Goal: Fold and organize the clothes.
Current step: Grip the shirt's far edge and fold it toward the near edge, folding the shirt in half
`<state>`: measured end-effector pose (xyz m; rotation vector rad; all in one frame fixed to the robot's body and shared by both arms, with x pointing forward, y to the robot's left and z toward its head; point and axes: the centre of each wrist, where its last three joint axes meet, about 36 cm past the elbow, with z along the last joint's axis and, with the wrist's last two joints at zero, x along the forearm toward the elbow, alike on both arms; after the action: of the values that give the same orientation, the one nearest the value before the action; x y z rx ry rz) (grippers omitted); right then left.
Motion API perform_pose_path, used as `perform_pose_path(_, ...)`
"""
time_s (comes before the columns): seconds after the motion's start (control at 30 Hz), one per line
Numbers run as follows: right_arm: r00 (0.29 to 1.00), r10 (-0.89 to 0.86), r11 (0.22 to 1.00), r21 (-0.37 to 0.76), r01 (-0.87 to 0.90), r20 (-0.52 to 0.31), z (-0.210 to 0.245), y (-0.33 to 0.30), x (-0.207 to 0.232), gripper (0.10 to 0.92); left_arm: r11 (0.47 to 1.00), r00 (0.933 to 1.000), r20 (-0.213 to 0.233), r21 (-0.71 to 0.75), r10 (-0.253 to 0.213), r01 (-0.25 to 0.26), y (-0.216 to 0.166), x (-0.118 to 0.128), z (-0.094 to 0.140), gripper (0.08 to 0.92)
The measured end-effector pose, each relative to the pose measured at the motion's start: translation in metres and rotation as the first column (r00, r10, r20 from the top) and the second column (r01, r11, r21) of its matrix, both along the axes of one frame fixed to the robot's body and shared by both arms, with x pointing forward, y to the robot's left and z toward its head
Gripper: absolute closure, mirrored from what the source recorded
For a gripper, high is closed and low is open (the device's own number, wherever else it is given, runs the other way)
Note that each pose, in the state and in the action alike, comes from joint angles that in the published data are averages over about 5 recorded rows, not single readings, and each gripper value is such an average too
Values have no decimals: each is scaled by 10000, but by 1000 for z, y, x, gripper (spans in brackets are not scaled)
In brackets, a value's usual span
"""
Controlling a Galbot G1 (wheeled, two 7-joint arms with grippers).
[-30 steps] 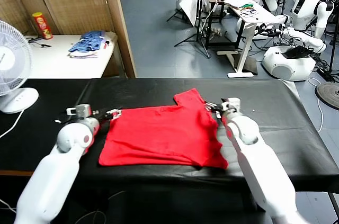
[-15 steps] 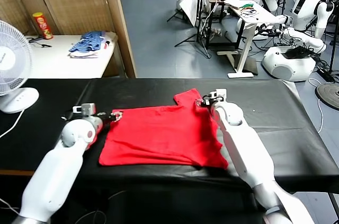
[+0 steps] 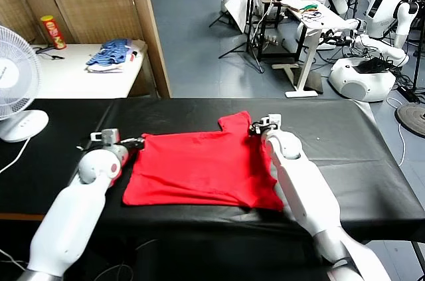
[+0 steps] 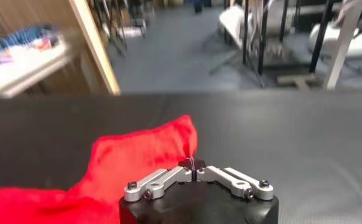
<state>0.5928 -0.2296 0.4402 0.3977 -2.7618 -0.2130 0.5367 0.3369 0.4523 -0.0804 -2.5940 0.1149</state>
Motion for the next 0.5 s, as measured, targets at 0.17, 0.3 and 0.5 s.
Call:
perform_pose_path(0.17,9994,200,9995,-232,-193,295,5,-16,-43,900,9995,9988,403,98,-288,284,-1,-24,16,874)
perform_pose_path(0.3,9994,286,9981,-555,-275,188,9,-26,-76,900,9984,9968,598,238,-534,520,-2,-48,25,874)
perform_pose_path(0.5,9989,460,9942,-974,-466,-83,14,-31,-118,900,9958,9945,775,644,-700,651,-5,-80,33,874)
